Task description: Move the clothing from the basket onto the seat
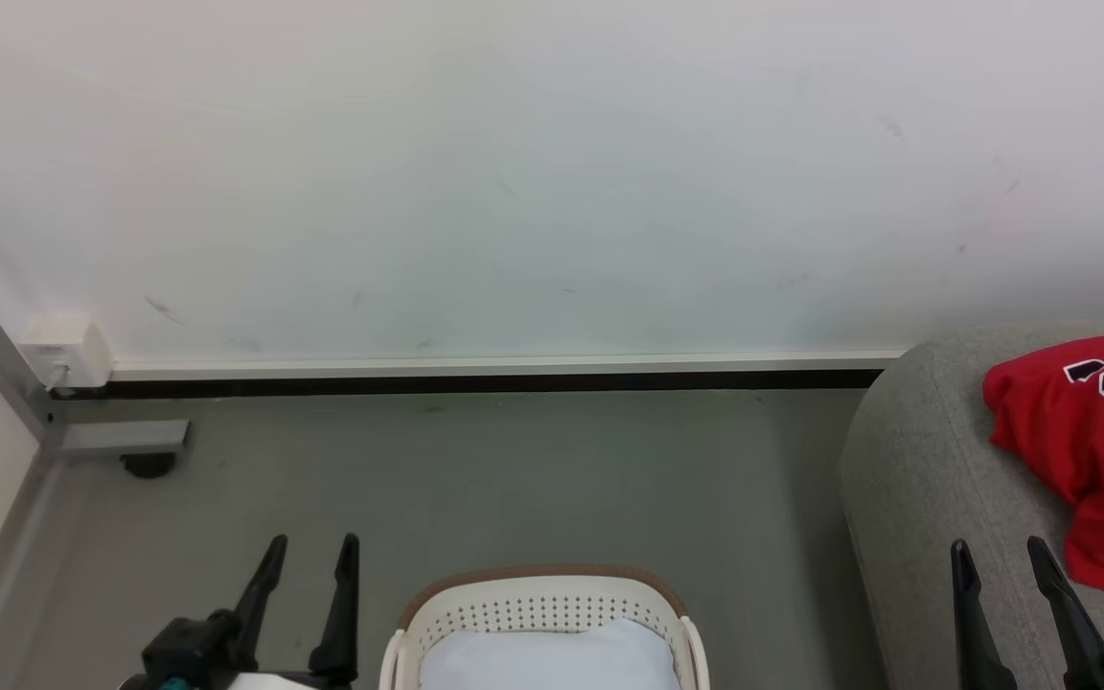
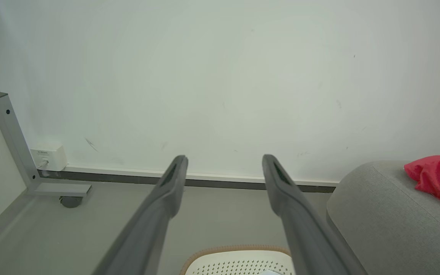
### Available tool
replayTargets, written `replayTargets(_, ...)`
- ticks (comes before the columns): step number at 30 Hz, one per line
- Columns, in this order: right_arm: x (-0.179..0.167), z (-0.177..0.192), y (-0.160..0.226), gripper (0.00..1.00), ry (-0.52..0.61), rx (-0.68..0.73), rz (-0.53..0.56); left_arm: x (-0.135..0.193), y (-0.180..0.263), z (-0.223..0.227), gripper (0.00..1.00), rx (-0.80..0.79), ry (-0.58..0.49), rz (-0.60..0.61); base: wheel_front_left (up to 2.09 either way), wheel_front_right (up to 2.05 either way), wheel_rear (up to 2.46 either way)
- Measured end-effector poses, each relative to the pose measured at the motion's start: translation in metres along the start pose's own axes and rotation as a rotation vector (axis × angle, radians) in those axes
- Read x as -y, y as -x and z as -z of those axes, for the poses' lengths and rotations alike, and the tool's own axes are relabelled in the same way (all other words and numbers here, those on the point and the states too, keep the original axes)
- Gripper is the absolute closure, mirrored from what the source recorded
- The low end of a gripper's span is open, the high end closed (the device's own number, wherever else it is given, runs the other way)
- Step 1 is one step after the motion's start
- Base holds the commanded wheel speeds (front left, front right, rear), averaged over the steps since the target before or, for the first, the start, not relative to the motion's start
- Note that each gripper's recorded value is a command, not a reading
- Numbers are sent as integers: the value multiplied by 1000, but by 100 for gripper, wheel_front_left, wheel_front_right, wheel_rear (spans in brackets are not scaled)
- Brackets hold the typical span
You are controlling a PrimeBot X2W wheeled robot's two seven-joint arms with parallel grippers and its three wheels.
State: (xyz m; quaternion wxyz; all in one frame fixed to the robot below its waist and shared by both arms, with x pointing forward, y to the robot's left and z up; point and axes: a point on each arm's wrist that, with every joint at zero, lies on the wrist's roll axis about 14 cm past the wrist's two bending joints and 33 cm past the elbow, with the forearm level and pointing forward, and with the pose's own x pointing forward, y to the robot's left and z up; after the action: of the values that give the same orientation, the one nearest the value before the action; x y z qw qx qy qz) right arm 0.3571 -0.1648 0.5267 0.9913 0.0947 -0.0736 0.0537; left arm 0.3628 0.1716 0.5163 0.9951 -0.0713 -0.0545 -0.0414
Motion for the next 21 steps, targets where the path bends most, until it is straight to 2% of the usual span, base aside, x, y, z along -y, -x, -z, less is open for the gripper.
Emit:
replayTargets(17, -7, 3, -3, 0, -15, -10, -22, 1, -1, 3, 0, -8, 7, -2, 0, 0, 0)
replayTargets(18, -7, 5, -3, 100, -16, -13, -21, 1, 0, 4, 100, -13, 8, -3, 0, 0, 0)
replayTargets(21, -6, 17, 4, 100, -23, -54, -12, 1, 8, 20, 100, -61, 17, -9, 0, 0, 0)
